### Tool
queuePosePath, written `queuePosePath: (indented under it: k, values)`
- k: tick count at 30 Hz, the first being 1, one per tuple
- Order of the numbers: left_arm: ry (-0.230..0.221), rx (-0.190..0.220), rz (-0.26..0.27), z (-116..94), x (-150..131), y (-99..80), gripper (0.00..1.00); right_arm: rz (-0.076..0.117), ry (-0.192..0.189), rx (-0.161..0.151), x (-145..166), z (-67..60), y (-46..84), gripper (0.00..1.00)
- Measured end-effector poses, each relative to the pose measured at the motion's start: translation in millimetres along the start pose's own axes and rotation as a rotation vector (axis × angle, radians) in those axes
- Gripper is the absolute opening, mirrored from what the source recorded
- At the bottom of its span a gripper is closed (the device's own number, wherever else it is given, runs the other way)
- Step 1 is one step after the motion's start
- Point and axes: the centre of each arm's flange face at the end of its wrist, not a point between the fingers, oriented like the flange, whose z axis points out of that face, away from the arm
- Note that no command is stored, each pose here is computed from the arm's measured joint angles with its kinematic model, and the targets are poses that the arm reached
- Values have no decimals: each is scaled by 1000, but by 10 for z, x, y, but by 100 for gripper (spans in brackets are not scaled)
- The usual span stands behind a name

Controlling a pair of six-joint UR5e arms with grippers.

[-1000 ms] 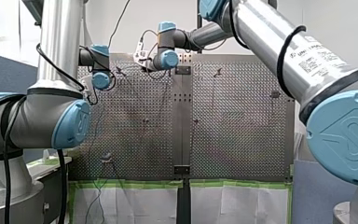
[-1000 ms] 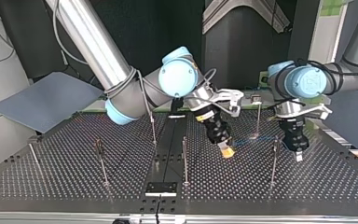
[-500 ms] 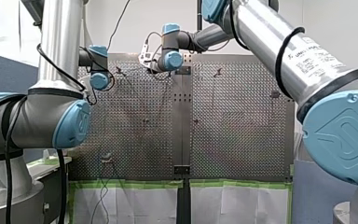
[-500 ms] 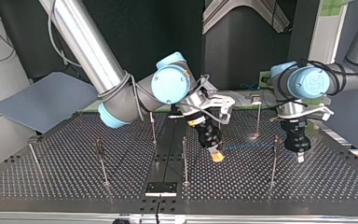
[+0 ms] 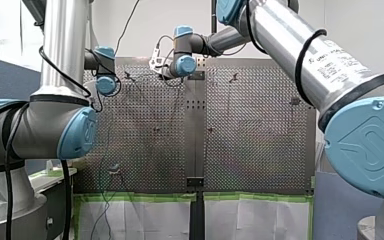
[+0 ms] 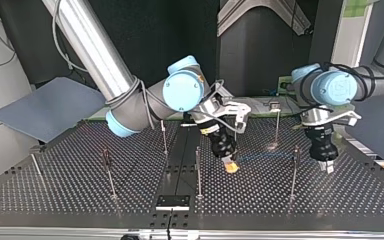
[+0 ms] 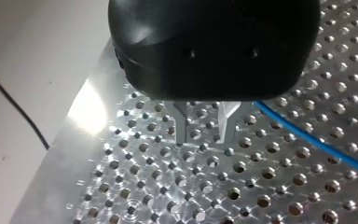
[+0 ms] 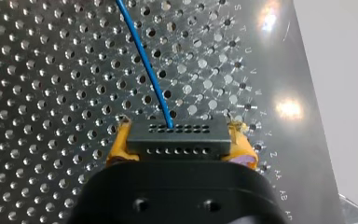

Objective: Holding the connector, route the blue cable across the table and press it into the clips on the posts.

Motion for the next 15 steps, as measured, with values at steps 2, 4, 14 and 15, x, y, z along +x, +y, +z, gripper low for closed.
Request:
queuePosePath:
  k: [2, 4, 14, 15]
  values:
    - [4, -4, -10, -26, -50, -10, 89, -5, -2, -11, -6, -7, 2, 0]
    - [9, -7, -8, -57, -100, -27, 100, -15, -4, -24, -17, -14, -2, 0]
    - [38, -80, 76, -230, -240, -48, 100, -30, -7, -48, -41, -39, -50, 0]
    - [43, -87, 84, -250, -241, -43, 100, -30, -8, -49, -40, -40, -51, 0]
